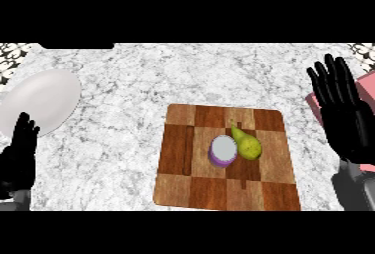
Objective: Pick the can from the cutting board and place it in the cardboard box
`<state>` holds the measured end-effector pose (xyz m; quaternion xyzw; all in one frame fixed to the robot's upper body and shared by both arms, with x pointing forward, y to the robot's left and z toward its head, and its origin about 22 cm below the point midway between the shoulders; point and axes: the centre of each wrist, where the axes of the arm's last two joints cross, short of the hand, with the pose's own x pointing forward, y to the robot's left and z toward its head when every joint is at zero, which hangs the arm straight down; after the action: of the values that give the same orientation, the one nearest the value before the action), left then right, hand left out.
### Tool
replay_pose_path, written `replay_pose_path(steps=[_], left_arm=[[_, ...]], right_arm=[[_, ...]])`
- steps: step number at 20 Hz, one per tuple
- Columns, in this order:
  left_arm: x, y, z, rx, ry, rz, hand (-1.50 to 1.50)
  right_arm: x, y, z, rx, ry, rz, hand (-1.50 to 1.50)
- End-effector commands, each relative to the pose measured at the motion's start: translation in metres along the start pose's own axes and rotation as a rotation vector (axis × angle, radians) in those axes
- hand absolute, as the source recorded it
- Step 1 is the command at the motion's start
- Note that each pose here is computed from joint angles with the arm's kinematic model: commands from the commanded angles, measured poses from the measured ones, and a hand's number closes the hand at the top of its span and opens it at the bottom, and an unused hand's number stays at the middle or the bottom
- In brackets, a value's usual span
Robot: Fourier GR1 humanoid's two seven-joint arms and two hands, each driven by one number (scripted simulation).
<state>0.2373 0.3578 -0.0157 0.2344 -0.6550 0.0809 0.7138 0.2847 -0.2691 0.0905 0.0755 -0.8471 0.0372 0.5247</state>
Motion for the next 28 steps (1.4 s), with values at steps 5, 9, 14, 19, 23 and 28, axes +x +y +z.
replay_pose_path(steps=[5,9,14,19,23,28], left_arm=[[0.056,-0.018,-0.01,-0.312,-0.019,0.101,0.0],[0.055,-0.027,0.003,-0.394,0.043,0.182,0.0],[0.078,-0.025,0.003,-0.41,0.051,0.202,0.0],[0.072,-0.02,0.001,-0.383,0.052,0.195,0.0],[0.064,-0.021,0.014,-0.407,0.061,0.166,0.0],[0.074,-0.024,0.003,-0.404,0.04,0.165,0.0]], right_arm=[[0.015,0.021,-0.03,0.197,0.245,0.048,-1.5],[0.014,0.011,-0.016,-0.143,-0.011,0.267,-1.5],[0.023,0.031,0.009,0.075,-0.171,0.289,-1.5],[0.057,0.035,0.009,0.315,0.012,0.585,-1.5],[0.081,0.032,0.004,0.445,0.165,0.903,-1.5],[0.102,0.07,-0.003,0.561,0.324,1.084,-1.5]])
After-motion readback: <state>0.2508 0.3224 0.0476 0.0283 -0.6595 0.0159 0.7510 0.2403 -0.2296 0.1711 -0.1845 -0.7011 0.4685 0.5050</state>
